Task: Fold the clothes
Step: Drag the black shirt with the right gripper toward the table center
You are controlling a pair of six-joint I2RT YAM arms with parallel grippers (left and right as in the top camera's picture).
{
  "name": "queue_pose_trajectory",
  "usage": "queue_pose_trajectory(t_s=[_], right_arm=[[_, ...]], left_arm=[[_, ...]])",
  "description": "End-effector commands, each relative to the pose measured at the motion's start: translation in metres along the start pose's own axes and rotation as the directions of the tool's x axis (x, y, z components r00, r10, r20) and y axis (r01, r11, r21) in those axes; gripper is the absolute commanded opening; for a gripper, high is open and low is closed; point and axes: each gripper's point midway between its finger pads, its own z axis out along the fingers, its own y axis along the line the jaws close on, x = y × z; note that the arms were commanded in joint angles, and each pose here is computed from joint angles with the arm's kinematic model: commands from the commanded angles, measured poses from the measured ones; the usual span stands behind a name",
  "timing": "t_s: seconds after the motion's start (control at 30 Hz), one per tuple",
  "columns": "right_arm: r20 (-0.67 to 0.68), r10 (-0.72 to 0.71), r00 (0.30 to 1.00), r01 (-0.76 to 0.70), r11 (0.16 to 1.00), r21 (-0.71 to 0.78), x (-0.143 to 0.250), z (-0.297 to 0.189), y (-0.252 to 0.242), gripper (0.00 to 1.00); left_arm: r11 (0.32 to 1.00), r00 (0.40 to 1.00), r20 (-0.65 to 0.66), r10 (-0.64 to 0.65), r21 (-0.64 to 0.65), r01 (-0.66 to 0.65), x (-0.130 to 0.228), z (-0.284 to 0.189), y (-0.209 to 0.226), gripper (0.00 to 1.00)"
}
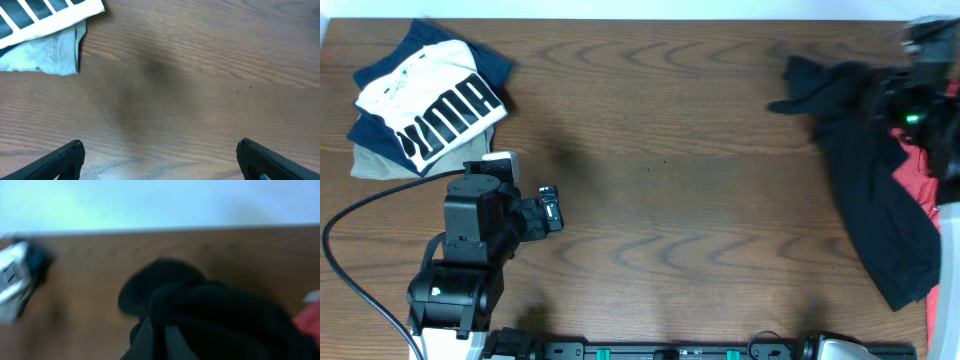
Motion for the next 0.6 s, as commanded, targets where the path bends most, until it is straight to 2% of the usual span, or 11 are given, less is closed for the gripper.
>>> queue_pose_trajectory(t_s=[0.0,0.13,0.17,0.27,0.3,0.37,0.4,0.47,0.57], right_arm=[[-0.102,-0.055,0.993,0.041,0.99,-0.137,0.022,0.016,0.041,0.04],[-0.283,-0.094,0.954,0.031,0.976,-0.217,0.068,0.038,0.073,0.02],[-0.319,-0.119,0.94,0.045,0.972,-0.23,0.079,0.045,0.079,0.07],[-0.401,-0.159,0.902,0.1,0.981,-0.165,0.101,0.068,0.077,0.09],[-0.419,-0.17,0.892,0.122,0.983,-0.138,0.105,0.076,0.074,0.17],[-0.433,-0.18,0.883,0.148,0.983,-0.109,0.109,0.088,0.069,0.21],[-0.434,-0.182,0.882,0.154,0.983,-0.098,0.109,0.093,0.067,0.3],[-0.434,-0.179,0.883,0.163,0.984,-0.074,0.108,0.102,0.061,0.57],[-0.443,-0.155,0.883,0.174,0.985,0.002,0.108,0.105,0.046,0.59]], left_arm=[[1.0,1.0,0.015,0.001,0.01,-0.001,-0.006,-0.004,-0.002,0.98],[1.0,1.0,0.015,0.001,0.01,-0.001,-0.006,-0.004,-0.002,0.98],[1.0,1.0,0.015,0.001,0.01,-0.001,-0.006,-0.004,-0.002,0.98],[1.0,1.0,0.015,0.001,0.01,-0.001,-0.006,-0.004,-0.003,0.98],[1.0,1.0,0.014,0.001,0.01,-0.001,-0.006,-0.004,-0.002,0.98],[1.0,1.0,0.015,0.001,0.01,-0.001,-0.006,-0.004,-0.002,0.98],[1.0,1.0,0.015,0.001,0.01,-0.001,-0.006,-0.004,-0.002,0.98],[1.0,1.0,0.012,0.001,0.019,-0.001,-0.006,-0.004,-0.004,0.98],[0.997,1.0,-0.012,0.0,0.083,0.001,-0.001,-0.005,-0.015,0.98]])
